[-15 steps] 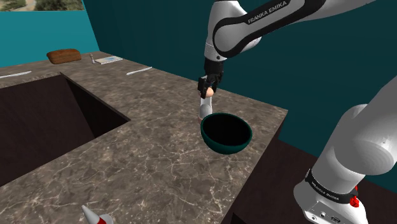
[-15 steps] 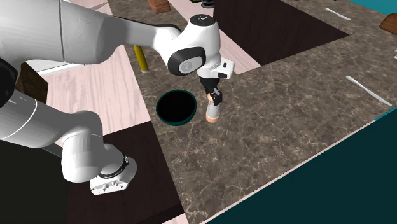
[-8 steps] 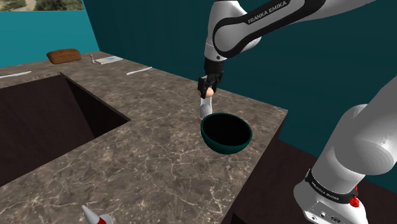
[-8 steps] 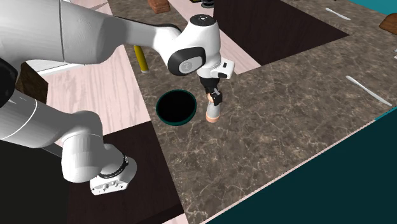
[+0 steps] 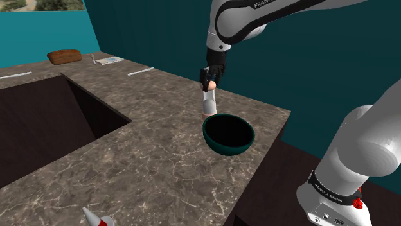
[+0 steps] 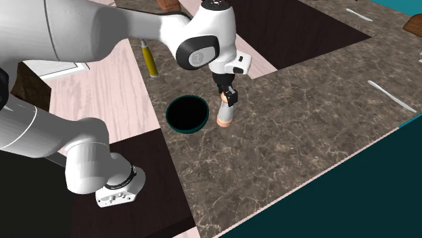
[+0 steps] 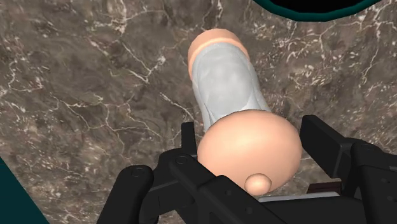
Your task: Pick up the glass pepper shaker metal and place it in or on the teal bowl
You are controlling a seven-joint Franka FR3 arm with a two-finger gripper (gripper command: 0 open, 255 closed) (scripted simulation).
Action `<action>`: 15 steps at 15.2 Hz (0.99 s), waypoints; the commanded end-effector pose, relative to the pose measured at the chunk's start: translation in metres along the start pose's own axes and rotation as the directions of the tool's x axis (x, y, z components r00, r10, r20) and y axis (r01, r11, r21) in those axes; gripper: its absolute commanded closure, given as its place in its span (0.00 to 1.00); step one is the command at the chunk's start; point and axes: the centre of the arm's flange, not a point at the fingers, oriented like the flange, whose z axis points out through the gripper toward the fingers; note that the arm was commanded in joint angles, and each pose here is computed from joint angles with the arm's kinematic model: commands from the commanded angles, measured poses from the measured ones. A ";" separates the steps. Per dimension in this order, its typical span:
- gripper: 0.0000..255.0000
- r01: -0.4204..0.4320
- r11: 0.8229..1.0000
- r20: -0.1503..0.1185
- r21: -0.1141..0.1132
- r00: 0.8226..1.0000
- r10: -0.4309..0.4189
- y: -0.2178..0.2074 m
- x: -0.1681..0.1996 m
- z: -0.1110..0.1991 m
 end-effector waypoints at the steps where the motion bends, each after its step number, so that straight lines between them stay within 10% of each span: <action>1: 1.00 0.000 1.000 0.000 0.000 1.000 0.000 0.000 0.001 -0.011; 15: 1.00 0.000 1.000 0.000 0.000 1.000 0.000 0.000 0.013 -0.084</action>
